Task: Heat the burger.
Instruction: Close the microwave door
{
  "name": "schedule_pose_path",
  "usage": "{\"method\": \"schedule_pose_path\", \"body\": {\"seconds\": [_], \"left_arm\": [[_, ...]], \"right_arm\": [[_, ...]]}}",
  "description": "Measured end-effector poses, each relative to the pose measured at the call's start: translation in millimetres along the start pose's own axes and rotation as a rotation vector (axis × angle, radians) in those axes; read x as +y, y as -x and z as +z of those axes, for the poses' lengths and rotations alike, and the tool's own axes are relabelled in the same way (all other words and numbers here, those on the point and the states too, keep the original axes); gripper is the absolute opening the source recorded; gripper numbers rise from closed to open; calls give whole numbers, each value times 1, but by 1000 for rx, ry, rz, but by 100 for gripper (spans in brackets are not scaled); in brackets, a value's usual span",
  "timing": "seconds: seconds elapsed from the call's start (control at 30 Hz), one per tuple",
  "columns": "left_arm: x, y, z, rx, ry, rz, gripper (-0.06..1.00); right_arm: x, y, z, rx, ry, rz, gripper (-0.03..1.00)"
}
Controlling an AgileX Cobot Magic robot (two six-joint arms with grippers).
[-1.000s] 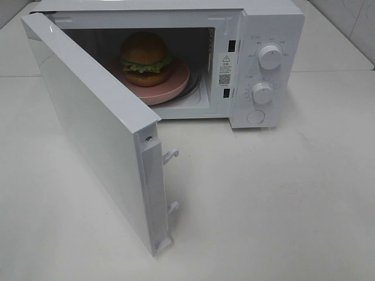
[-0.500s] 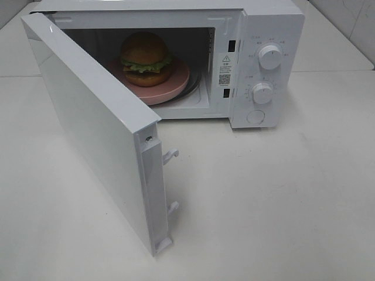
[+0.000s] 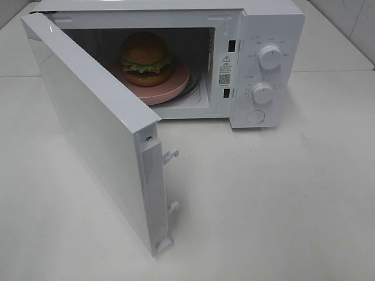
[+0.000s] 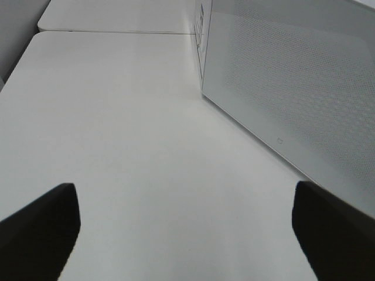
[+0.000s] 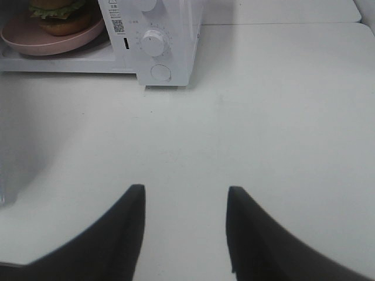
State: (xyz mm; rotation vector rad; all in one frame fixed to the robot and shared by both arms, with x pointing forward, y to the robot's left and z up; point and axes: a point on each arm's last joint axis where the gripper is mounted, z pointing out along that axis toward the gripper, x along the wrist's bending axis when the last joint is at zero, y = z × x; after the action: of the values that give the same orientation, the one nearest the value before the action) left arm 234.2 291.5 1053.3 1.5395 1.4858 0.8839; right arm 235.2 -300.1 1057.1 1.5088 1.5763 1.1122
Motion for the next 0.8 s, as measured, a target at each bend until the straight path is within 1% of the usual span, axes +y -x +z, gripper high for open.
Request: {"method": "schedule_pose_path", "body": {"seconds": [0.4, 0.6, 0.63, 0.67, 0.7, 0.73, 0.8], "left_arm": [[0, 0, 0, -3, 0, -2, 90], [1, 2, -1, -16, 5, -9, 90], [2, 2, -2, -20, 9, -11, 90], [6, 3, -6, -24, 36, -11, 89], [6, 3, -6, -24, 36, -11, 89], [11, 3, -8, -22, 75, -11, 87], [13, 3, -8, -21, 86, -11, 86]], "right_arm": [[0, 0, 0, 0, 0, 0, 43], [0, 0, 0, 0, 0, 0, 43], [0, 0, 0, 0, 0, 0, 43], [0, 0, 0, 0, 0, 0, 42], [0, 0, 0, 0, 0, 0, 42], [0, 0, 0, 0, 0, 0, 42], [0, 0, 0, 0, 0, 0, 42]]}}
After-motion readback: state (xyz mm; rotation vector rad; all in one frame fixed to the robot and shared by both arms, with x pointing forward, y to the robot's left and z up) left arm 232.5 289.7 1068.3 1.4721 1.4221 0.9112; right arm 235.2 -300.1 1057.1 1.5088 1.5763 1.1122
